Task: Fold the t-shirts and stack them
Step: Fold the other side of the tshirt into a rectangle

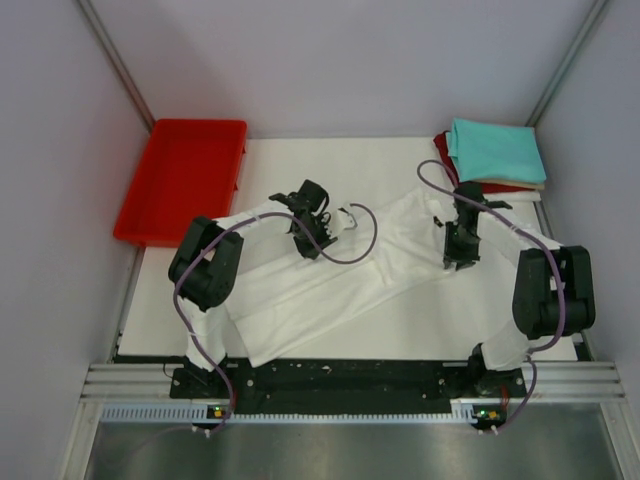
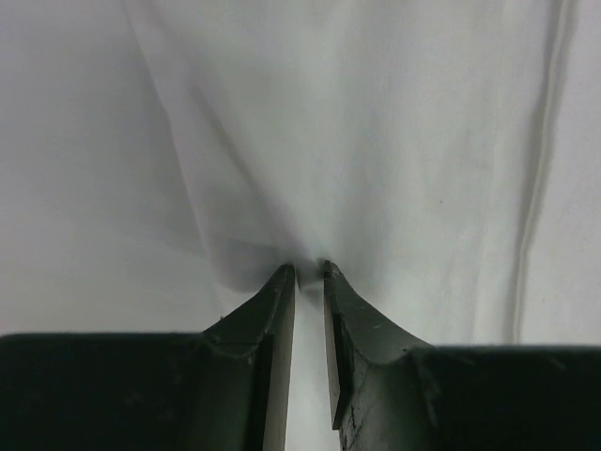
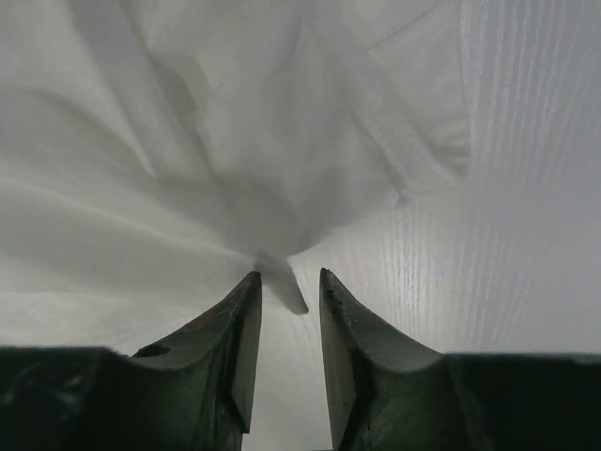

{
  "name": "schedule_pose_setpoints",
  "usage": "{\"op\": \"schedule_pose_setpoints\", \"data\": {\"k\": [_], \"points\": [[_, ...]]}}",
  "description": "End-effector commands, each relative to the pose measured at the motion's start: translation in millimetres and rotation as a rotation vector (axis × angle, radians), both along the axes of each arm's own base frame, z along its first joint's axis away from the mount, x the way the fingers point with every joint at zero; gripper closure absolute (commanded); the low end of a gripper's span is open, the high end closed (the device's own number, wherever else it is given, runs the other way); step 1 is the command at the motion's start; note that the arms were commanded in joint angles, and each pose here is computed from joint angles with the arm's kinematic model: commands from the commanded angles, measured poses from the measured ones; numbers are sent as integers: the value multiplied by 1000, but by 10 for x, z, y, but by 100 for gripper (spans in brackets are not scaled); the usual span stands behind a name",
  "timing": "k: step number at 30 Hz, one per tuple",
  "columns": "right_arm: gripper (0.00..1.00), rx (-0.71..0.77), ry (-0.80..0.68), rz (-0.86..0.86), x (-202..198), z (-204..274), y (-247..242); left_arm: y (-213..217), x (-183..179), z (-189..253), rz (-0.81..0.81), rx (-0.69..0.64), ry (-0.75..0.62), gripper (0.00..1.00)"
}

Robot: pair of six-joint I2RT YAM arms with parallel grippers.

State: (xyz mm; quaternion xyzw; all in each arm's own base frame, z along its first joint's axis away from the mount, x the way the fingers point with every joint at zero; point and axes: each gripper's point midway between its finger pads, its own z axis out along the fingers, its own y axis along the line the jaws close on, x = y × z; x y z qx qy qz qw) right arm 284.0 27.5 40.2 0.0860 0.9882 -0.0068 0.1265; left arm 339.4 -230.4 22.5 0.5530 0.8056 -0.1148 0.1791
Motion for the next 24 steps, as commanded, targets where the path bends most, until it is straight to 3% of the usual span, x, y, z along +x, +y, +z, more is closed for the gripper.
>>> {"op": "schedule_pose_setpoints", "data": {"k": [1, 5, 10, 13, 17, 24], "points": [[66, 21, -35, -37, 21, 116, -77, 208, -128, 34, -30, 73, 24, 76], [63, 39, -224, -96, 217, 662, -380, 102, -315, 277, -160, 39, 30, 68], [62, 235, -434, 87, 765, 1161, 4, -401, -796, 806, -433, -46, -18, 58], [62, 321, -440, 118, 1062, 1010, 150, -849, -1002, 1042, -548, -132, -61, 55], [61, 361, -424, 159, 1327, 814, 252, -1486, -1046, 1086, -570, -268, -103, 52], [63, 405, -386, 186, 1573, 535, 366, -1968, -920, 729, -601, -235, -158, 46]]}}
